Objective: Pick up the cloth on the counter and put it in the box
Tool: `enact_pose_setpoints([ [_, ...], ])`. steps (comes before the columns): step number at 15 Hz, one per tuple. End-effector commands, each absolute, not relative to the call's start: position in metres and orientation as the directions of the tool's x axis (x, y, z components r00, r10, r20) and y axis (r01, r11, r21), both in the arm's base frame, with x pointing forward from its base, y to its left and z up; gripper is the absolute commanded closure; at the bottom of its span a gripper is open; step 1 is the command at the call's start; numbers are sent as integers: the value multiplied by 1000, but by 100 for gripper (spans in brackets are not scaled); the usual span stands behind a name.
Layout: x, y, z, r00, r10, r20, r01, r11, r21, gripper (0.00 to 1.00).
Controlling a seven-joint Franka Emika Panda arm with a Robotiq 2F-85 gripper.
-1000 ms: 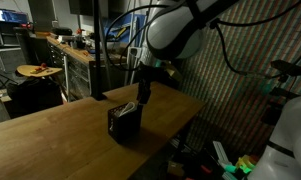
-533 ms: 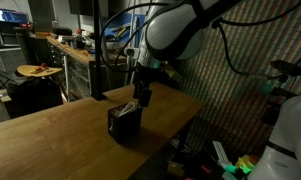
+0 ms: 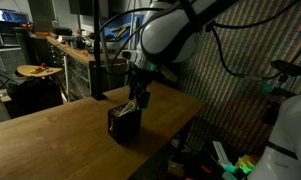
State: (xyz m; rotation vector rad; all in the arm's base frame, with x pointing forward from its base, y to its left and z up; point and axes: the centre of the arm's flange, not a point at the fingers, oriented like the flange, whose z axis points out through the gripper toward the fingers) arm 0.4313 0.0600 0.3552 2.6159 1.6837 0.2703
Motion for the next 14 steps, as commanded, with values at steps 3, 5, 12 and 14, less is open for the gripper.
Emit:
enact_pose_setpoints([
  [3,463,23,348,326,936,135,926,-344,153,0],
  [5,469,13,345,313,941,132,930,-332,159,0],
  [12,479,13,334,296,948,118,937,-312,158,0],
  [14,482,16,334,296,948,116,937,-312,154,0],
])
